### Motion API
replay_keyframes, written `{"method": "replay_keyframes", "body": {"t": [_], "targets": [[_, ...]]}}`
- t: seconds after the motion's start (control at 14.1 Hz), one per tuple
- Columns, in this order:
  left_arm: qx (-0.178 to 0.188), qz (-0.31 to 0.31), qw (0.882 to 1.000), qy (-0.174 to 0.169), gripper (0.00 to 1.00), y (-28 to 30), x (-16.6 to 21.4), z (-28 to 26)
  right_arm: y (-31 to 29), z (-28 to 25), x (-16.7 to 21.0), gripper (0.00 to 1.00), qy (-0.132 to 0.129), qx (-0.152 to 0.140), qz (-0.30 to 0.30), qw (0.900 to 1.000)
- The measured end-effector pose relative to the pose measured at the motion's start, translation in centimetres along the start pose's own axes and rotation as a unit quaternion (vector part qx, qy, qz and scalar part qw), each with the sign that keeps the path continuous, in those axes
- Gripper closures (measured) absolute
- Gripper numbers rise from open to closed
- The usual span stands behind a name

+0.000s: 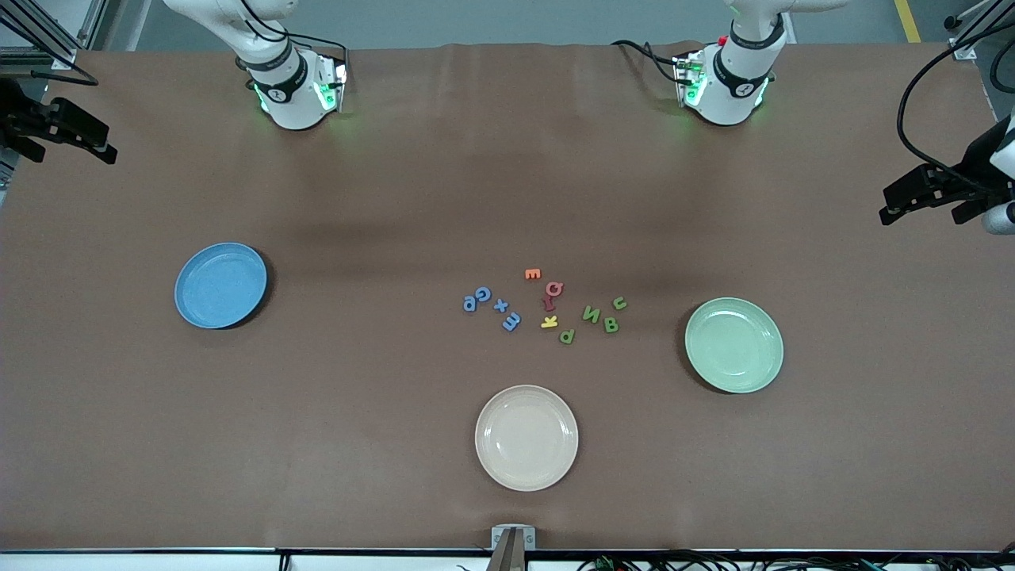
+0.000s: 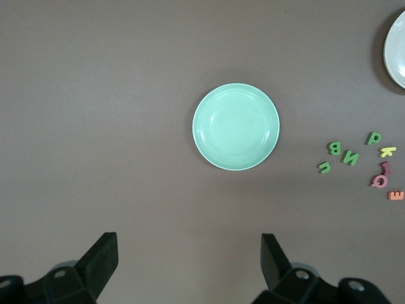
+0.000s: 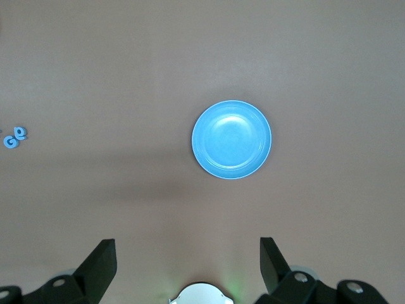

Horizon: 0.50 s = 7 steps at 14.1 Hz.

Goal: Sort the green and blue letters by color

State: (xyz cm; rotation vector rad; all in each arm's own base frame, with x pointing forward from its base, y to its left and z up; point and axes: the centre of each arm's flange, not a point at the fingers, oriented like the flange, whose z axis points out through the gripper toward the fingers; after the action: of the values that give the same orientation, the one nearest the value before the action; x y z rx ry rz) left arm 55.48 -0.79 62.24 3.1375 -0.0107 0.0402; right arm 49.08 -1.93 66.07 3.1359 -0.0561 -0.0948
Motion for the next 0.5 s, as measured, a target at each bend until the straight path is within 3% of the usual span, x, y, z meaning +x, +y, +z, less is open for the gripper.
{"method": "replay_keyframes", "body": {"t": [0.5], "targets": [[0.000, -0.001, 1.000, -0.002, 0.00, -0.12, -0.05, 0.04, 0.02, -0.15, -0.13, 0.00, -0.003, 0.000, 0.001, 1.000]]}}
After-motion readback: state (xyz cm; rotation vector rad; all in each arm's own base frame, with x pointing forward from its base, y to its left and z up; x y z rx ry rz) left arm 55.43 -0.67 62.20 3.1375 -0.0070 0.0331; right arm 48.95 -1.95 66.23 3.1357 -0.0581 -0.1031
